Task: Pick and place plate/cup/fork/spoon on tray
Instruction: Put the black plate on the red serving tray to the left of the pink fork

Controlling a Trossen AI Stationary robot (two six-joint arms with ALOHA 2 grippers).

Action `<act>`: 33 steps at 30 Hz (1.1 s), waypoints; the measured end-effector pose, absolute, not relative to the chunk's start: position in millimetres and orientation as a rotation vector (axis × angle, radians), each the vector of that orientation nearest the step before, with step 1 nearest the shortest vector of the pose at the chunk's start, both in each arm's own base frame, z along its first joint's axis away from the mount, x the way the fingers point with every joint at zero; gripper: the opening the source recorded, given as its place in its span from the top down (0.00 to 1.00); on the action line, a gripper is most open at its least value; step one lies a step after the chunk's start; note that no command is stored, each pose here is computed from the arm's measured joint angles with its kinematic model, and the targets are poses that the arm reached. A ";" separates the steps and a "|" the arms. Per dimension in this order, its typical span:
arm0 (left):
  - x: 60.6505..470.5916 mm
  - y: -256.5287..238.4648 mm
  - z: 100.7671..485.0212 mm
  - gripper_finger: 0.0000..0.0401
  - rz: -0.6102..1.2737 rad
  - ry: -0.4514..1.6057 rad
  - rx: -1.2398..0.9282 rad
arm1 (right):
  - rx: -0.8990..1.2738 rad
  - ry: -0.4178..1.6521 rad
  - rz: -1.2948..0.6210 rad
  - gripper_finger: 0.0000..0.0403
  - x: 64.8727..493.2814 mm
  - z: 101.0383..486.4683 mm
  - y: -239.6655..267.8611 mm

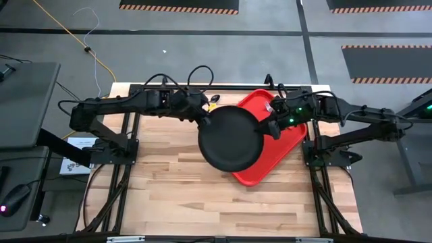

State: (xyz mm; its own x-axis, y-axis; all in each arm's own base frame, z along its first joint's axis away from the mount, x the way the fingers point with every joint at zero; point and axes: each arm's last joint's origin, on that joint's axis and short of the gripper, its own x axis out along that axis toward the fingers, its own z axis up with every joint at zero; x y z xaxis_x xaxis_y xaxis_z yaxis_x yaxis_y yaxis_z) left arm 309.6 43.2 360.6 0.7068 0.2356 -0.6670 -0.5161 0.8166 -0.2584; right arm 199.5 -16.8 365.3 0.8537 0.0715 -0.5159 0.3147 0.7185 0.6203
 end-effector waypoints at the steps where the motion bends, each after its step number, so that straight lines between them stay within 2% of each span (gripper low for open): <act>1: 309.7 43.5 361.2 1.00 0.438 0.656 -0.462 | 0.771 0.553 -0.150 0.39 200.9 363.7 -16.7; 6: 310.7 45.6 360.2 1.00 0.460 0.650 -0.475 | 0.788 0.585 -0.203 0.39 210.0 355.8 -17.5; 10: 310.1 45.5 360.0 1.00 0.461 0.655 -0.474 | 0.786 0.600 -0.210 0.44 215.6 352.2 -17.5; 14: 310.1 45.4 360.0 1.00 0.460 0.655 -0.475 | 0.787 0.608 -0.214 0.55 216.3 350.9 -17.6; 18: 310.3 45.4 360.1 0.97 0.454 0.657 -0.458 | 0.785 0.618 -0.220 0.73 215.3 350.2 -17.6; 22: 310.6 44.1 362.1 0.89 0.427 0.648 -0.436 | 0.774 0.655 -0.277 0.94 211.4 346.3 -18.9; 23: 310.0 43.8 364.5 0.87 0.416 0.634 -0.432 | 0.774 0.667 -0.283 0.96 209.8 345.3 -18.7; 28: 302.3 46.6 385.6 0.72 0.380 0.497 -0.402 | 0.765 0.676 -0.296 0.93 198.0 348.8 -20.5; 33: 270.6 46.4 426.3 0.58 0.347 0.284 -0.369 | 0.761 0.666 -0.264 0.98 171.0 362.8 -20.6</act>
